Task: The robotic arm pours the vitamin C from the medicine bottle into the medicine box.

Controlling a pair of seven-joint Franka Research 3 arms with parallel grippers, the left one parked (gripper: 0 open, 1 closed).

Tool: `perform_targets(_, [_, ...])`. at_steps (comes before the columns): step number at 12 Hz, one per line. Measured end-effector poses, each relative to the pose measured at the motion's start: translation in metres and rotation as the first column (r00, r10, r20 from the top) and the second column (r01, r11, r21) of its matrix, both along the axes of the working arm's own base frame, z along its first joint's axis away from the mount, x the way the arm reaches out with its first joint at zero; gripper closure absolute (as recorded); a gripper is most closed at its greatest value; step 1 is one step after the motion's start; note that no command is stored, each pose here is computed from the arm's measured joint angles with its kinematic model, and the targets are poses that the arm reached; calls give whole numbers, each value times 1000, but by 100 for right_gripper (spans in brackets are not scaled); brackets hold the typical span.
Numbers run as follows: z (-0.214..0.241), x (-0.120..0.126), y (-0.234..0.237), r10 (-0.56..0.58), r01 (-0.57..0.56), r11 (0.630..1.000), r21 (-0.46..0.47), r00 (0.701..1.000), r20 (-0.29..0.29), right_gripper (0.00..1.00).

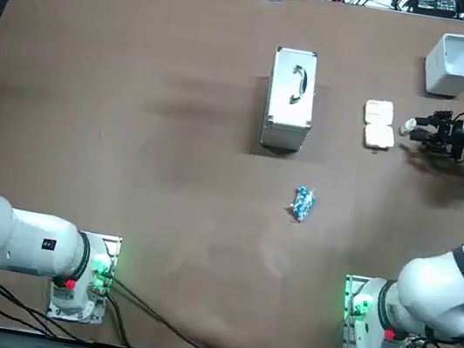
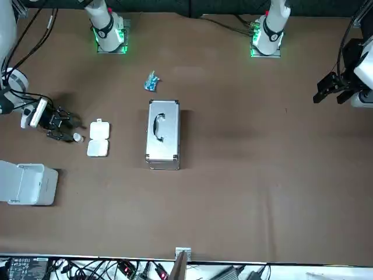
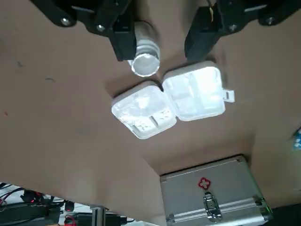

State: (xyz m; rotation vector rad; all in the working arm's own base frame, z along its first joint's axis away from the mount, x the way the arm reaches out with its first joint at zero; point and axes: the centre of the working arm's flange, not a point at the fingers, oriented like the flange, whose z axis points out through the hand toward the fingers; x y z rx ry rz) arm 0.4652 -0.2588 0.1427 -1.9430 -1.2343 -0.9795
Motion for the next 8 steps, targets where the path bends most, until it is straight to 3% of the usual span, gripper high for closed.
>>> perform_targets(3, [23,1,-4,7,-7,1000,-29,1000,-12,33])
perform_targets(8, [98,24,-5,-6,5,986,-170,1000,-7,33])
